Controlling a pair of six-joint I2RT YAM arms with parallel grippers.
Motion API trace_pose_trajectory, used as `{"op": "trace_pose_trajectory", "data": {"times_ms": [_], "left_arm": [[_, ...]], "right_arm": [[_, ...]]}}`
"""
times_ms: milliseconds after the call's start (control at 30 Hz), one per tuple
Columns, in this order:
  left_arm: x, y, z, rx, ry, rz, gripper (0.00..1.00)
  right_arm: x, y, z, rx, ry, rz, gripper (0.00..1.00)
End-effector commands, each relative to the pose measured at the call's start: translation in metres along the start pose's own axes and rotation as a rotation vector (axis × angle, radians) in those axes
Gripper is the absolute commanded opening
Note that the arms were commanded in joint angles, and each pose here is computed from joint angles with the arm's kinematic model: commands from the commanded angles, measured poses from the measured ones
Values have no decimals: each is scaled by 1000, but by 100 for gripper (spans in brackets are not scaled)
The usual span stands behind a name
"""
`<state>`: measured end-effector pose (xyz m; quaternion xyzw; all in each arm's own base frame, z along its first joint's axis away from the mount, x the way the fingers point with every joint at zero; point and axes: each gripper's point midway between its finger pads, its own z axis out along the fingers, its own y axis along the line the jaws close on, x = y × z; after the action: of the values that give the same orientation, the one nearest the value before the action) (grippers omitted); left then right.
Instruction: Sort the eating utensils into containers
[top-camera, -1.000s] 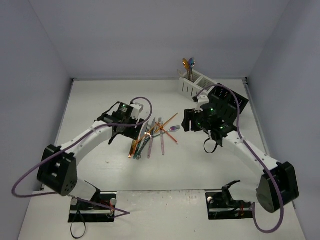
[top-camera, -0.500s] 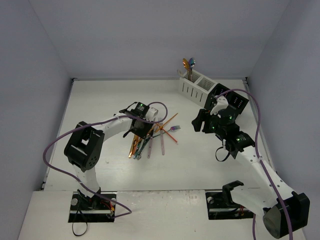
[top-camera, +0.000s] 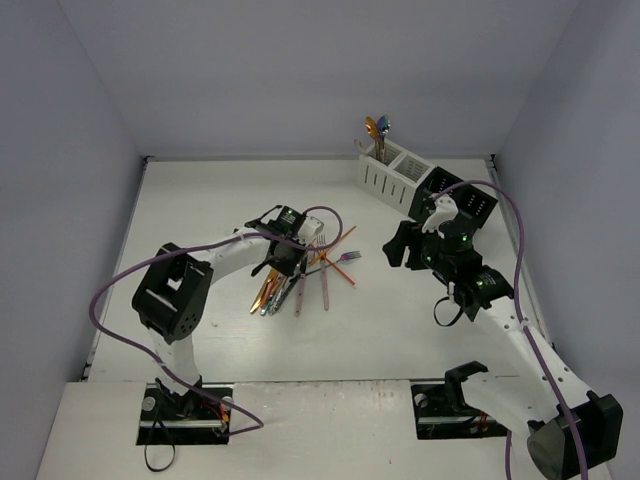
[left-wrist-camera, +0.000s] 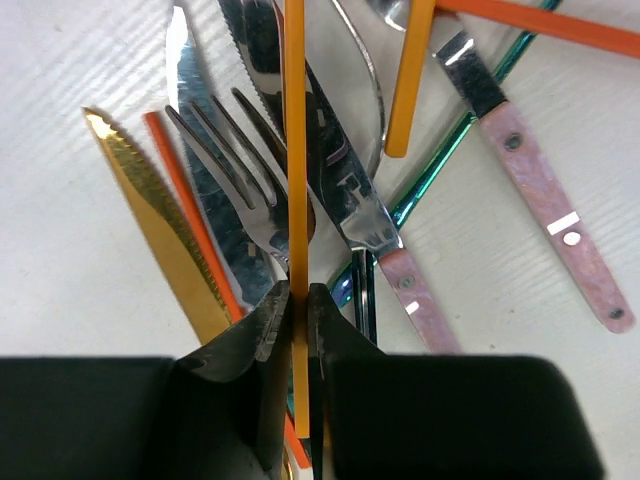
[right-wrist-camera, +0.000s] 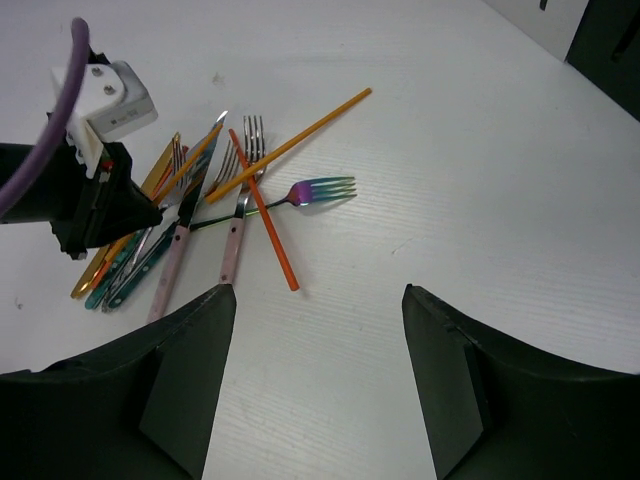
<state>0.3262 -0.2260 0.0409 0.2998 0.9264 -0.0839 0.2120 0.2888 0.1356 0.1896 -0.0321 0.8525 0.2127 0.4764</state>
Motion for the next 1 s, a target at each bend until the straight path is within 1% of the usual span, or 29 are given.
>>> {"op": "trace_pose_trajectory", "data": {"times_ms": [0,67,267,433,500,633,767,867,933,967], "left_arm": [[-62,-3,-74,-19,-271,17,0],[-80,-8,-103,-2,-381,7,0],[-119,-51,-158,142,-621,-8,0],[-129,-69,-173,191,-677,-25,0],[-131,-80,-180,219,-698,-14,0],[-139,-96,-197,267,-765,-15,0],[-145,-105,-210,301,-821,-20,0],[-147,-110,-212,311,-824,-13,0],[-147,-113,-211,318,-824,-12,0],[-147,-113,-212,317,-824,-13,0]], "right_arm": [[-36,30,-7,-117,-58,34,66],[-43,42,-6,-157,-54,50,67],[-79,90,-7,-272,-78,41,71],[-103,111,-2,-318,-91,52,73],[-117,120,-2,-351,-132,54,73],[-129,134,4,-397,-155,70,73],[-128,139,17,-402,-145,75,72],[-128,146,22,-425,-147,71,70],[-124,147,29,-421,-137,71,66],[-122,147,31,-420,-133,70,62]]}}
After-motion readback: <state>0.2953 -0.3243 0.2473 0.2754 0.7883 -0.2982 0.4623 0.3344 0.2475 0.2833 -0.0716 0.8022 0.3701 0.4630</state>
